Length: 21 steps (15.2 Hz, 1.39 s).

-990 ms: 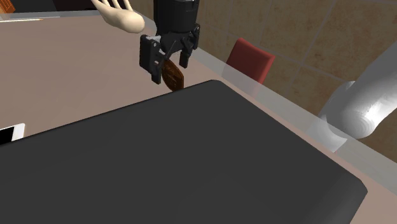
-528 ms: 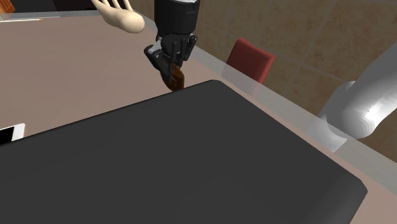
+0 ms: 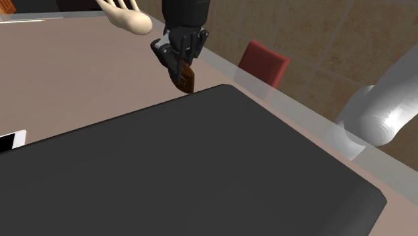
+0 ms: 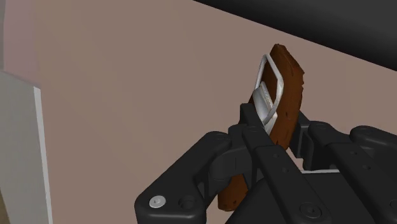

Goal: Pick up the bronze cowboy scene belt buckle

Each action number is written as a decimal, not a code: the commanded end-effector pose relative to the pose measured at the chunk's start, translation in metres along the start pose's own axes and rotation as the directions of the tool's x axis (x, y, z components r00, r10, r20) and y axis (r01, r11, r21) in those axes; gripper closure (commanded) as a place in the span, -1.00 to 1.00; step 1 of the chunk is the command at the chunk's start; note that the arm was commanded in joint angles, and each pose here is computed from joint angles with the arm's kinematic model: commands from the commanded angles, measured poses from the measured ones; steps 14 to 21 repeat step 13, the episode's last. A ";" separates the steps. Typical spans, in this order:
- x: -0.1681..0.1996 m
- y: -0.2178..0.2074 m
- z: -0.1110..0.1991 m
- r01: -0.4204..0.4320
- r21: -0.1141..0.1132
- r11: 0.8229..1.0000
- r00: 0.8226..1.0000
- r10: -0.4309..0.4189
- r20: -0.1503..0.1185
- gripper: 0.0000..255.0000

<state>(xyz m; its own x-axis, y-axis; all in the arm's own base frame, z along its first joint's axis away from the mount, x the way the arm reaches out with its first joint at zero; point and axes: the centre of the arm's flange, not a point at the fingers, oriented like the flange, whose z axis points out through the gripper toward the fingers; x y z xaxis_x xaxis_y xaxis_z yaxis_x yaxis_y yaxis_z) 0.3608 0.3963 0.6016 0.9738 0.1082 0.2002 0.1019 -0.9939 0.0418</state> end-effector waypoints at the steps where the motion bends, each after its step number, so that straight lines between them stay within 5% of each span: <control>1: 0.004 0.000 -0.011 0.000 0.000 1.000 1.000 0.000 0.000 1.00; 11: 0.014 0.003 -0.062 0.000 0.000 1.000 1.000 0.000 0.000 1.00; 21: 0.014 0.003 -0.063 0.000 0.000 1.000 1.000 0.000 0.000 1.00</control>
